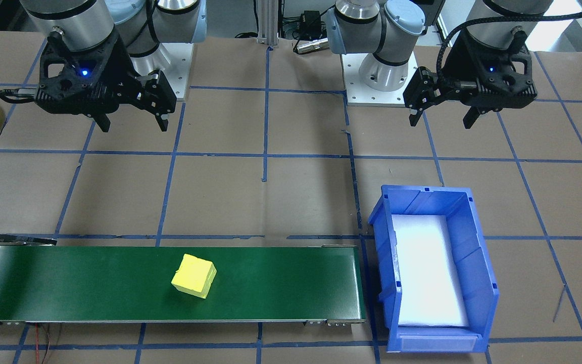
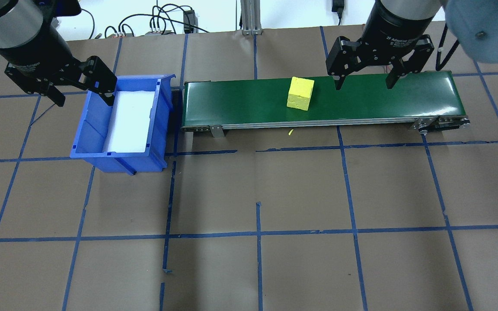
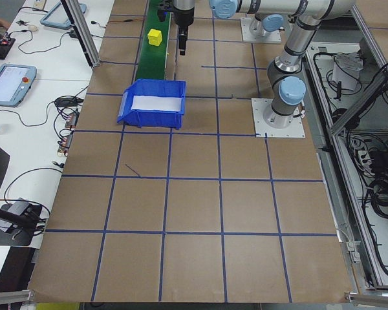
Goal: Move block left to right into plate
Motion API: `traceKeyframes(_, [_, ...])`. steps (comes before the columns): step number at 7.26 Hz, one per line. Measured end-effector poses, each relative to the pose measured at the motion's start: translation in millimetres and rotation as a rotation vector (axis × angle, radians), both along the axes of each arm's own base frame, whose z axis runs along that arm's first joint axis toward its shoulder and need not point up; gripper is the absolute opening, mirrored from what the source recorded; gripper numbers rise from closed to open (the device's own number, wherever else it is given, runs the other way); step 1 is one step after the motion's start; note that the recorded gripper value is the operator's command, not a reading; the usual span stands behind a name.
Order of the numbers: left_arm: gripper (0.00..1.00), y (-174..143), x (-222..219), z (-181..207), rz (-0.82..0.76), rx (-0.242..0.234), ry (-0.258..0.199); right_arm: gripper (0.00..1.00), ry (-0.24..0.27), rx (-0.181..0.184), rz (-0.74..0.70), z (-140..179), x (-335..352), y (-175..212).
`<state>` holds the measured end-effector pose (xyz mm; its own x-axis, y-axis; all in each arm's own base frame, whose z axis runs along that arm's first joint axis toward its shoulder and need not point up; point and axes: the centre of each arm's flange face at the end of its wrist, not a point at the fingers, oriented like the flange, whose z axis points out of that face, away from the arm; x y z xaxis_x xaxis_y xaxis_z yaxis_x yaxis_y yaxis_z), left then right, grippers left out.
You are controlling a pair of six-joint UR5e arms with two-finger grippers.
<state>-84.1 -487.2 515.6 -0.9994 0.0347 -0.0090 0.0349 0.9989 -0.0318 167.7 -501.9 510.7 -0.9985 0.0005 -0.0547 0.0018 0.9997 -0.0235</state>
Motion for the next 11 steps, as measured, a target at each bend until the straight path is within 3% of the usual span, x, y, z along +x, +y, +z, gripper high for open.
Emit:
traceKeyframes(1, [1.00, 0.0, 0.6, -0.1, 0.001, 0.002, 0.001, 1.00, -0.011, 0.011, -0.004, -2.9, -0.6, -2.2])
traceKeyframes(4, [1.00, 0.2, 1.9, 0.2, 0.003, 0.004, -0.005, 1.00, 0.044, 0.100, -0.009, -8.4, -18.3, 3.0])
traceKeyframes(11, [1.00, -0.1, 0.0, 2.2, 0.000, -0.002, -0.001, 1.00, 0.061, 0.099, -0.017, -2.4, -26.2, 10.4])
